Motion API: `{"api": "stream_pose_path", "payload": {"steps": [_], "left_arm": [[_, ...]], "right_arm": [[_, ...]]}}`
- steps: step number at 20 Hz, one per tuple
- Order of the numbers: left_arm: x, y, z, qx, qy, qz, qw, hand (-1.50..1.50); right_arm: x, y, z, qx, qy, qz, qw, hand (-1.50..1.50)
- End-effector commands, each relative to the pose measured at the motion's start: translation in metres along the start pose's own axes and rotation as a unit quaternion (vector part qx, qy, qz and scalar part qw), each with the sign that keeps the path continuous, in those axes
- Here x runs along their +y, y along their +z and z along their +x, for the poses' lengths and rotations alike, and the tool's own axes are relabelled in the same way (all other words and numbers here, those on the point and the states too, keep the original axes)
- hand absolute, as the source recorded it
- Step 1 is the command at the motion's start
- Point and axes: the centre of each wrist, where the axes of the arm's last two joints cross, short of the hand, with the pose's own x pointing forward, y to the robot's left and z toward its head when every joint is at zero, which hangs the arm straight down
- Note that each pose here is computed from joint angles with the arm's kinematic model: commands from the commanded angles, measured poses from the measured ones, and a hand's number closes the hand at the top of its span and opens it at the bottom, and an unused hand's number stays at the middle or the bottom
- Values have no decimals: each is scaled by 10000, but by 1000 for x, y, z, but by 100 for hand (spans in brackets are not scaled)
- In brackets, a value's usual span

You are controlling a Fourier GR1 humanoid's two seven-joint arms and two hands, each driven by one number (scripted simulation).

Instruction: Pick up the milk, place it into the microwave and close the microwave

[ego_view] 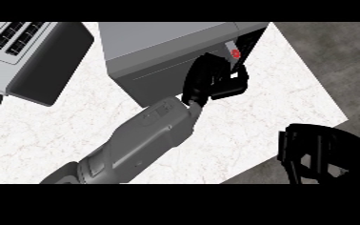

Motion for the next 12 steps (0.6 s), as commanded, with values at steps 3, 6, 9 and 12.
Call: {"api": "stream_pose_path", "payload": {"steps": [3,6,9,12], "left_arm": [[57,-6,-23,323,696,899,9930,150],[65,-5,-29,366,823,768,9930,150],[70,-2,-35,346,855,592,9940,150],[80,-4,-33,308,886,460,9945,150]], "right_arm": [[22,-2,-3,-151,-127,-72,9998,150],[33,0,-6,-148,-203,-151,9996,150],[46,-4,-9,-185,-280,-183,9993,150],[57,-7,-7,-237,-231,-223,9992,150]]}}
